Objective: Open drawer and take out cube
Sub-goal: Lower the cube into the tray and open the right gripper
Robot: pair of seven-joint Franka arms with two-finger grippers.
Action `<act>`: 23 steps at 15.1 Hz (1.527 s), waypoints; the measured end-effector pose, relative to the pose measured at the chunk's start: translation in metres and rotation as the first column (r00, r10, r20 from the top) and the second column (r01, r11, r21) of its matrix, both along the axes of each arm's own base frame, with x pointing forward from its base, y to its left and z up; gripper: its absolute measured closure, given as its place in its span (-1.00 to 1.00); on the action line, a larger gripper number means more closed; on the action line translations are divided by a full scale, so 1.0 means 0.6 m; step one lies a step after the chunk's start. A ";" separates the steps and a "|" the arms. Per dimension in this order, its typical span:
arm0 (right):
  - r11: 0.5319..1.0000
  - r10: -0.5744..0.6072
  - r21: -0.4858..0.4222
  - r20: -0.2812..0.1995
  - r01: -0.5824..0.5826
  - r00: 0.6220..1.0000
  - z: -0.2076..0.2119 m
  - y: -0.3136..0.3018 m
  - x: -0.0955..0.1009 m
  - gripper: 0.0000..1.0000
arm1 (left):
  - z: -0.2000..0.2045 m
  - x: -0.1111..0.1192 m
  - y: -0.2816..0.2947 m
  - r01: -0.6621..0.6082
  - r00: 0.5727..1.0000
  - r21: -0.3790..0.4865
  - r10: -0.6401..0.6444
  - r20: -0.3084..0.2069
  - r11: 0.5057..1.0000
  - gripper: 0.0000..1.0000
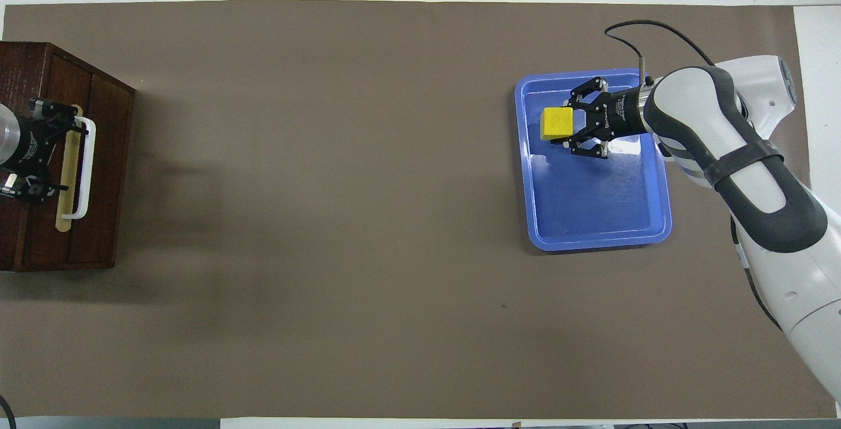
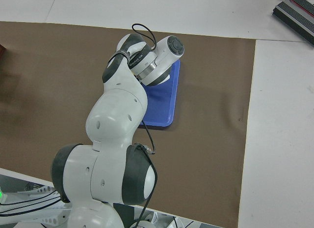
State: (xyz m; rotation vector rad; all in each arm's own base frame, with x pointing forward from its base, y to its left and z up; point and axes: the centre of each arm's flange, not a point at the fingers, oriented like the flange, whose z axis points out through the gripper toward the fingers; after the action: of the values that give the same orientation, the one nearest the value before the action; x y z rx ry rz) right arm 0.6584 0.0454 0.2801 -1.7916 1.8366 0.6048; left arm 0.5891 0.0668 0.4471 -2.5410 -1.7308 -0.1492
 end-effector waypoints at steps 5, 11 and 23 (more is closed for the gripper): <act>1.000 -0.006 -0.015 -0.031 0.005 1.000 -0.042 0.002 -0.017 -0.10 | 0.060 -0.025 -0.073 0.137 0.989 0.008 -0.136 -0.063 0.991 -1.00; 1.000 -0.005 -0.015 -0.029 0.004 1.000 -0.042 0.002 -0.017 -0.17 | 0.145 -0.064 -0.125 0.530 0.823 -0.118 -0.543 -0.167 0.840 -1.00; 0.997 0.077 -0.009 0.029 -0.077 0.997 0.076 0.009 -0.017 -1.00 | 0.184 -0.088 -0.201 0.888 0.344 -0.260 -0.923 -0.174 0.380 -1.00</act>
State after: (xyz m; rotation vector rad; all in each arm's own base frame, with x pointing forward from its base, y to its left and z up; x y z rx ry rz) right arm 0.6482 0.0507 0.3257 -1.8736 1.7594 0.5971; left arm 0.5361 -0.0541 0.5575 -3.0621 -0.0023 0.3000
